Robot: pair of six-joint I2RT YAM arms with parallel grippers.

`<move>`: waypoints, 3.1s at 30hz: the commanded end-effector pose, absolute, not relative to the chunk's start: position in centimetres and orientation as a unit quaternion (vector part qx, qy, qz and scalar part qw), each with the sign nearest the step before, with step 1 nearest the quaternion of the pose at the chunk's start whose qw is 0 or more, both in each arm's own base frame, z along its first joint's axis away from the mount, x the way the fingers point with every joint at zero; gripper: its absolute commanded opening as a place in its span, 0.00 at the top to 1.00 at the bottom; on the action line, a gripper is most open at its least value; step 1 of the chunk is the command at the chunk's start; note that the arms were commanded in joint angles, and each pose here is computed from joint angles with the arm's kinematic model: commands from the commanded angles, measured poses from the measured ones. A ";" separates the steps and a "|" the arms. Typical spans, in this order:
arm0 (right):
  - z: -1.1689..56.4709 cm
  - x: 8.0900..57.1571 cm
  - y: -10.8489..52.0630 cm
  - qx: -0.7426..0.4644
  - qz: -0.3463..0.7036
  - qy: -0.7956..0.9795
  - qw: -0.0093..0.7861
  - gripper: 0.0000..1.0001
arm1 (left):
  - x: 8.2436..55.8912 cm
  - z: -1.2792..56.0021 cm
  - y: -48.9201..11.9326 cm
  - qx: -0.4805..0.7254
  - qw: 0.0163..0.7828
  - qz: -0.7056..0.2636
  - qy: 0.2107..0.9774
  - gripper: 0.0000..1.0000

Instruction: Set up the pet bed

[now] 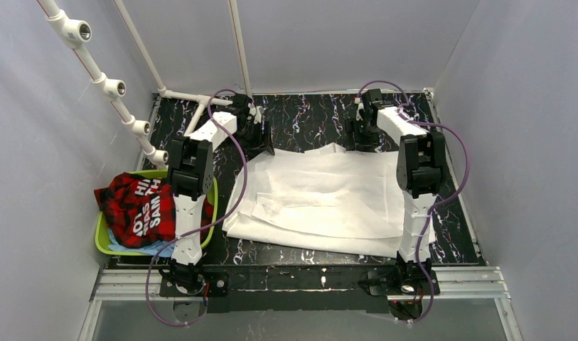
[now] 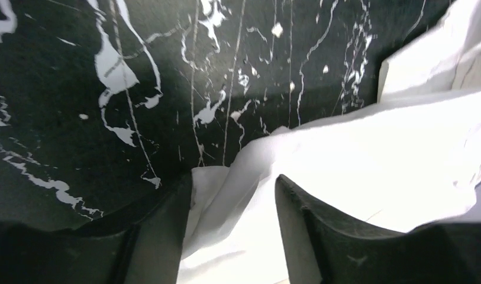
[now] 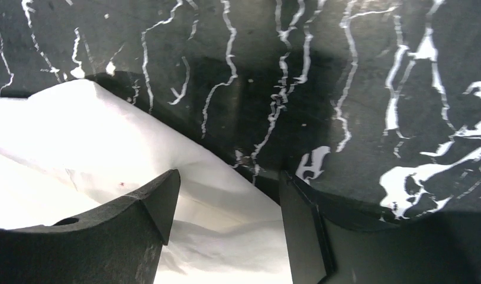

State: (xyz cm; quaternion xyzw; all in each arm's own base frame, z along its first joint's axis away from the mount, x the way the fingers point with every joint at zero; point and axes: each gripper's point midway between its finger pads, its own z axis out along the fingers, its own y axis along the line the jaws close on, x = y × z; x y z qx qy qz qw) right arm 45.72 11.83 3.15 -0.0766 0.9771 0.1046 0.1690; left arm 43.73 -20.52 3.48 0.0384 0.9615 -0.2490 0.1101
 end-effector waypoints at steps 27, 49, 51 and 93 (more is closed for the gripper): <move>15.7 48.7 13.6 -0.050 0.019 0.903 0.427 0.99 | 40.7 10.5 -16.4 0.005 0.255 -0.185 0.949 1.00; 22.8 36.0 12.6 0.011 0.143 0.868 0.476 0.99 | 46.3 7.6 -14.4 -0.156 0.193 -0.080 0.965 0.15; 21.2 34.4 10.7 0.043 0.100 0.893 0.436 0.99 | 45.9 7.1 -14.3 -0.163 0.177 -0.073 0.968 0.16; 14.8 40.3 41.2 -0.414 0.345 0.687 0.488 0.26 | 40.2 12.3 -14.9 -0.063 0.246 -0.166 0.953 0.97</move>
